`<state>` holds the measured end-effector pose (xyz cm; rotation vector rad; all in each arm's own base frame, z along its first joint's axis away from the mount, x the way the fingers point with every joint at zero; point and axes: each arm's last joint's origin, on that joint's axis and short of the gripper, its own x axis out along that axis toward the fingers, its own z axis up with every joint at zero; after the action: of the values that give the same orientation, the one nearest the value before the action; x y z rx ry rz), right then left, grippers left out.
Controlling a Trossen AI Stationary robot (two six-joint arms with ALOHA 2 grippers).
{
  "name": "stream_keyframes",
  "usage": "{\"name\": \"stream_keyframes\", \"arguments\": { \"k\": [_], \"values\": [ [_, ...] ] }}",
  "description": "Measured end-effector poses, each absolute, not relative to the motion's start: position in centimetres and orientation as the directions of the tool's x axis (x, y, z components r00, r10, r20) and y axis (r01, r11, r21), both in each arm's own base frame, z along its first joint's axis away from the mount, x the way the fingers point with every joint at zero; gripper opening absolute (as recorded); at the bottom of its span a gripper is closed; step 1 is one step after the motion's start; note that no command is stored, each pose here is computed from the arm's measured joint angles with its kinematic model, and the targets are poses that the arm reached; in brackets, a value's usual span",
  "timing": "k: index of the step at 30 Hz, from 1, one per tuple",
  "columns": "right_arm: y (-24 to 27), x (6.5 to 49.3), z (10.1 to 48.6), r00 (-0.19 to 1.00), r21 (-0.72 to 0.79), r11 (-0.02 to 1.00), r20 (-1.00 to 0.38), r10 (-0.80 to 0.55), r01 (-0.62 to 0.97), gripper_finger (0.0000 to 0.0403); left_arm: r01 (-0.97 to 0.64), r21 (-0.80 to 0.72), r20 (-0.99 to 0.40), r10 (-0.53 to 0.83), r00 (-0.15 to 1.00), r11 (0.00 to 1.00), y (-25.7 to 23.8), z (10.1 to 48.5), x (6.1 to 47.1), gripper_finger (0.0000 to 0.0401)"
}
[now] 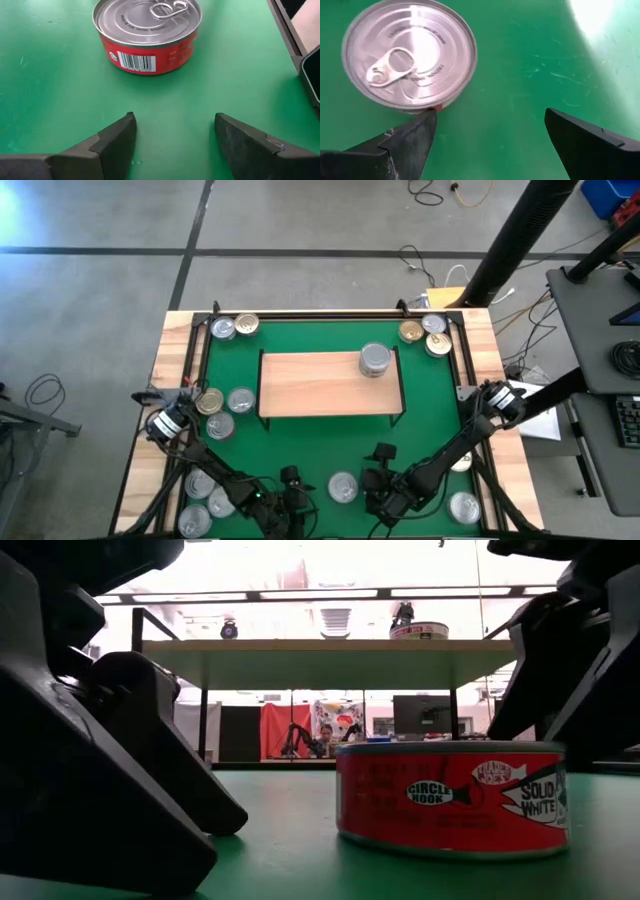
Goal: Stack canned seafood by type on shelf
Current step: Put the bottom right red tuna can on the shelf
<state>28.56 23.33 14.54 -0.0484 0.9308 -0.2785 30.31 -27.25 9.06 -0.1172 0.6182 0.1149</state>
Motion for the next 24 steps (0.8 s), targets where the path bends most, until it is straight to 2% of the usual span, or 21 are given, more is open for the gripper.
{"name": "stream_keyframes", "arguments": {
  "k": [6,17,24],
  "values": [
    [23.3,28.7,14.6,0.569,-0.161,0.965,-0.782,-0.252,0.207,0.0364,-0.143,-0.076,-0.588,0.072,0.806,0.987,-26.8,9.1,30.7,0.0255],
    [23.2,28.8,14.6,0.567,-0.174,0.966,-0.784,-0.253,0.191,0.0364,-0.171,-0.075,-0.578,0.097,0.810,0.982,-26.3,9.1,31.2,0.0328],
    [23.2,28.8,14.6,0.566,-0.171,0.967,-0.786,-0.248,0.186,0.0364,-0.172,-0.030,-0.534,0.129,0.836,0.985,-26.2,9.0,31.5,0.0350]
  ]
}}
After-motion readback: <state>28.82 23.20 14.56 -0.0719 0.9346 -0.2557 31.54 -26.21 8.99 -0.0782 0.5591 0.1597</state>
